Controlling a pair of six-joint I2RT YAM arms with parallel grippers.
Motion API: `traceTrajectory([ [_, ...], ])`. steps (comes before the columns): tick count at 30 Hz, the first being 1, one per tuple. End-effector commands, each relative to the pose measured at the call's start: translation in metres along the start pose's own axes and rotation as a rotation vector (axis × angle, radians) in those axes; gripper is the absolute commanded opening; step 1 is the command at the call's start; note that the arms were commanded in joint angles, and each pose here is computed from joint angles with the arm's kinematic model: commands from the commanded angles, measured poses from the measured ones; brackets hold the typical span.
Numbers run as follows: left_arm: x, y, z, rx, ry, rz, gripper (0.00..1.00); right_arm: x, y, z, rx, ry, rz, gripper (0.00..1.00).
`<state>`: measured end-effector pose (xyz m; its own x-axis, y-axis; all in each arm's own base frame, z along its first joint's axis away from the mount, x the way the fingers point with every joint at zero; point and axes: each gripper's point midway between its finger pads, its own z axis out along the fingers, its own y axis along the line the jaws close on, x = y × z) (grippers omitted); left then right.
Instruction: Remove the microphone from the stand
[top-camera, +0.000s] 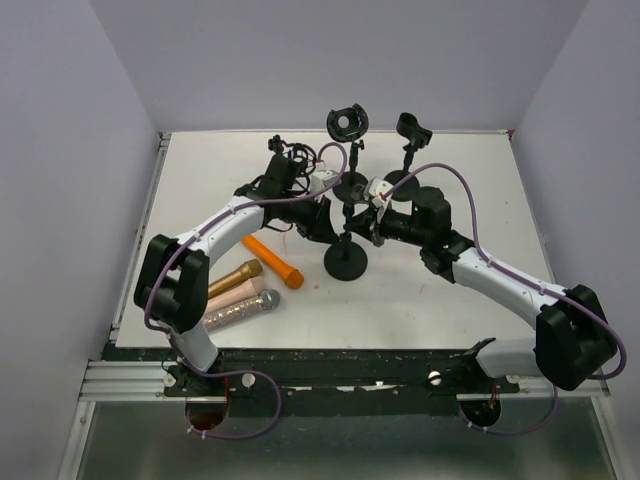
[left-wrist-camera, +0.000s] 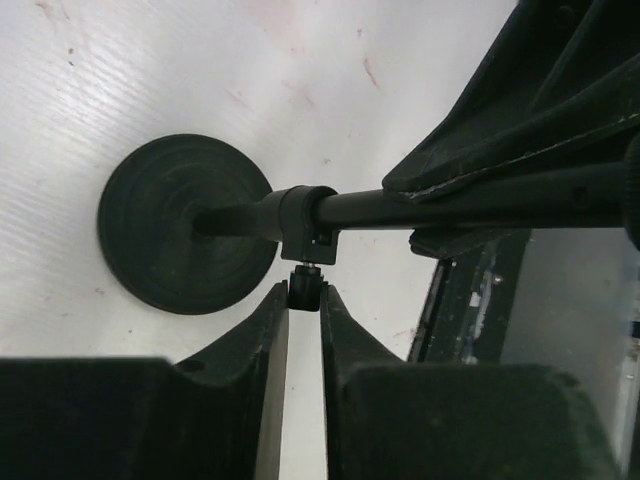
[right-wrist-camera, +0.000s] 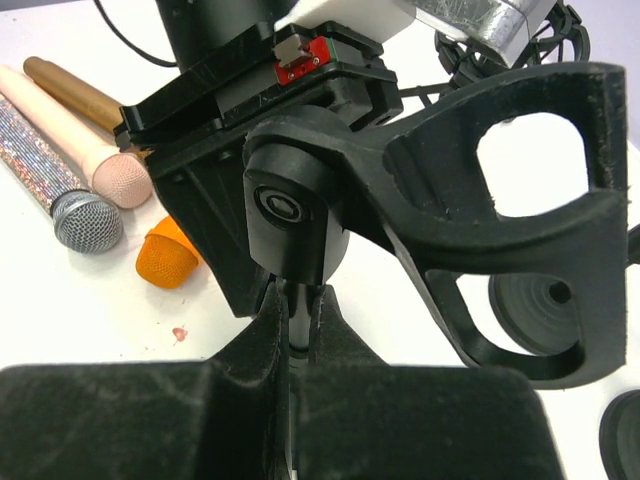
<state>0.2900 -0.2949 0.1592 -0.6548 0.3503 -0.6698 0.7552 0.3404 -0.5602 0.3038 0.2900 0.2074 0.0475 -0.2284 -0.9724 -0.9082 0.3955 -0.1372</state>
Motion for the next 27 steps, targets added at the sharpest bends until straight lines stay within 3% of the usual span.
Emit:
traceTrajectory([
  [1, -0.003, -0.029, 0.005, 0.24, 0.033, -0.127, 0.14, 0.011, 0.002, -0.003, 0.008, 0.024, 0.023, 0.01],
  [4, -0.002, -0.039, 0.001, 0.367, 0.045, -0.194, 0.0, 0.012, 0.003, -0.005, 0.012, 0.028, 0.031, 0.01],
  [12, -0.025, -0.056, -0.025, 0.62, 0.034, -0.385, 0.0, 0.018, 0.007, -0.009, 0.012, 0.043, 0.038, 0.01],
  [15, -0.03, -0.056, -0.028, 0.568, 0.008, -0.364, 0.23, 0.016, 0.005, -0.009, 0.023, 0.042, 0.039, 0.01],
  [17, -0.03, -0.044, -0.029, 0.422, -0.006, -0.355, 0.39, 0.015, 0.002, -0.008, 0.032, 0.042, 0.032, 0.0],
  [20, -0.014, -0.004, -0.033, 0.051, 0.006, -0.115, 0.57, 0.014, 0.0, -0.007, 0.037, 0.043, 0.018, 0.0],
  [23, 0.002, 0.021, -0.045, -0.143, -0.014, 0.204, 0.58, 0.013, -0.002, -0.005, 0.036, 0.041, 0.018, 0.01],
  [27, 0.003, 0.026, -0.055, -0.317, -0.042, 0.699, 0.58, 0.011, -0.004, -0.001, 0.035, 0.046, 0.056, 0.01],
])
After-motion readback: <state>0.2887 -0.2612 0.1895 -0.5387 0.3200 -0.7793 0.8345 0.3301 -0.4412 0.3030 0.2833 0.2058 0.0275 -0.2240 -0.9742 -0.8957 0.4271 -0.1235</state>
